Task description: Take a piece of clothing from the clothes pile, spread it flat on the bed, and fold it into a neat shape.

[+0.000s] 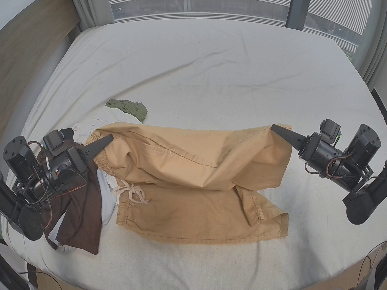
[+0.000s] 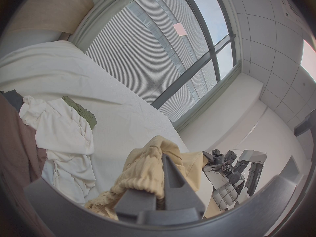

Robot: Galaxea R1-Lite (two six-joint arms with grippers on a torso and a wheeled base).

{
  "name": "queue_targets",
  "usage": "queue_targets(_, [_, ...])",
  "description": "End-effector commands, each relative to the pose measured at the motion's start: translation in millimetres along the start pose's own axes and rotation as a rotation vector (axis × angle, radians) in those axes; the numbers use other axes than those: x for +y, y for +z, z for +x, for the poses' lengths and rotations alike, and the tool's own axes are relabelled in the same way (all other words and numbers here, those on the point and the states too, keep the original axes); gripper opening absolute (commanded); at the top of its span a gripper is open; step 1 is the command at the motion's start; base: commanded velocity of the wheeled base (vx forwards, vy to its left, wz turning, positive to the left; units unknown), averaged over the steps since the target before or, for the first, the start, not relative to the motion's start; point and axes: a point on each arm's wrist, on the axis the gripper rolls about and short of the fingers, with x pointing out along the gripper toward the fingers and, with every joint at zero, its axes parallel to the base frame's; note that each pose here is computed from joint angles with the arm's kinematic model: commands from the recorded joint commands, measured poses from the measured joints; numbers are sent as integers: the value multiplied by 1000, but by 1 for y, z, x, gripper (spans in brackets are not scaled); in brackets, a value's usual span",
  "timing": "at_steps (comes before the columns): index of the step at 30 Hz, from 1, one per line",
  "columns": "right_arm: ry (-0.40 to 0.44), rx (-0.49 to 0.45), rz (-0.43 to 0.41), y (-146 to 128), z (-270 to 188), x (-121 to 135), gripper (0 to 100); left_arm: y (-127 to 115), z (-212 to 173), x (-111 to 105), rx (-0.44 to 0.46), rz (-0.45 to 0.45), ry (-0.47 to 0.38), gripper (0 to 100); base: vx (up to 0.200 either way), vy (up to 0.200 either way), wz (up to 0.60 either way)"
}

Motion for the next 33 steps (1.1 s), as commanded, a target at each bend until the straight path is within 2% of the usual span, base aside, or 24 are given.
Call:
queue_targets(1, [-4,-18,-10,6,-3,0,0,1,0,1,-5,3,4,0,0,0,0])
queue_targets(33, [-15,-64,-32,32,-18,-10,0,6,-2,3,-22,16,12,0,0,0,0])
